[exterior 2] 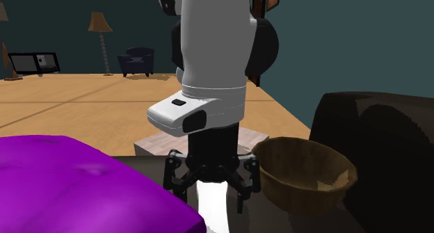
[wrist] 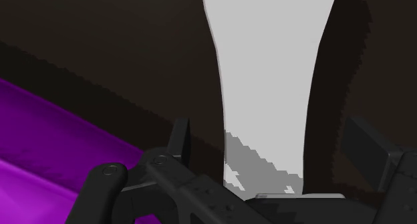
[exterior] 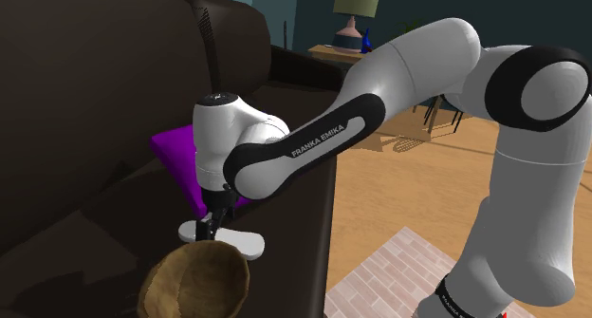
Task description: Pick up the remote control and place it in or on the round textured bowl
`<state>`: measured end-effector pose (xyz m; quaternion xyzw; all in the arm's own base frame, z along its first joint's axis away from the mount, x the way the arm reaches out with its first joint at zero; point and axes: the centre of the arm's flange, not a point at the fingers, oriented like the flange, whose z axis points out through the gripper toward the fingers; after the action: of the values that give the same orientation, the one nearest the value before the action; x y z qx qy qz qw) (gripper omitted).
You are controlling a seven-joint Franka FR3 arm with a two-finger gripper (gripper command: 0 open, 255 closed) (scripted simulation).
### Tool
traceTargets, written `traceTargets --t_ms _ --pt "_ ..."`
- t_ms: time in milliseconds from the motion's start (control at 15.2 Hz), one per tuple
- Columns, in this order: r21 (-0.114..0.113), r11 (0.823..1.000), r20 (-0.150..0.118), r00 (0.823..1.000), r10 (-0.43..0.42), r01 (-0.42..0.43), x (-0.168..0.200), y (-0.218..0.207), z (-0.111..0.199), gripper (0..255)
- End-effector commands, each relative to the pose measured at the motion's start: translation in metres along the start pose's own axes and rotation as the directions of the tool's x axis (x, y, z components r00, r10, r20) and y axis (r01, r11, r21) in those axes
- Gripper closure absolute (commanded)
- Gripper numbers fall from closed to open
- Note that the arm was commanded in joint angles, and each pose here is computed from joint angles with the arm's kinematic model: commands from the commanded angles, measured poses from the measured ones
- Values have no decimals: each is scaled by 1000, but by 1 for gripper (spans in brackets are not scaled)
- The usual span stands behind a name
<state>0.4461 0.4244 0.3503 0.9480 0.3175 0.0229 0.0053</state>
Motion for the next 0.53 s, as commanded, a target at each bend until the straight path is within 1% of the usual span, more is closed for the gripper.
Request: traceTargets --t_ms 0,198,330,462 --pt "11 1000 43 999 -6 5 -4 0 26 255" --pt "11 1000 43 999 -5 5 -2 -2 18 255" --pt "12 1000 43 999 -5 5 -3 -3 22 255" --pt "12 1000 43 999 -6 5 1 -1 15 255"
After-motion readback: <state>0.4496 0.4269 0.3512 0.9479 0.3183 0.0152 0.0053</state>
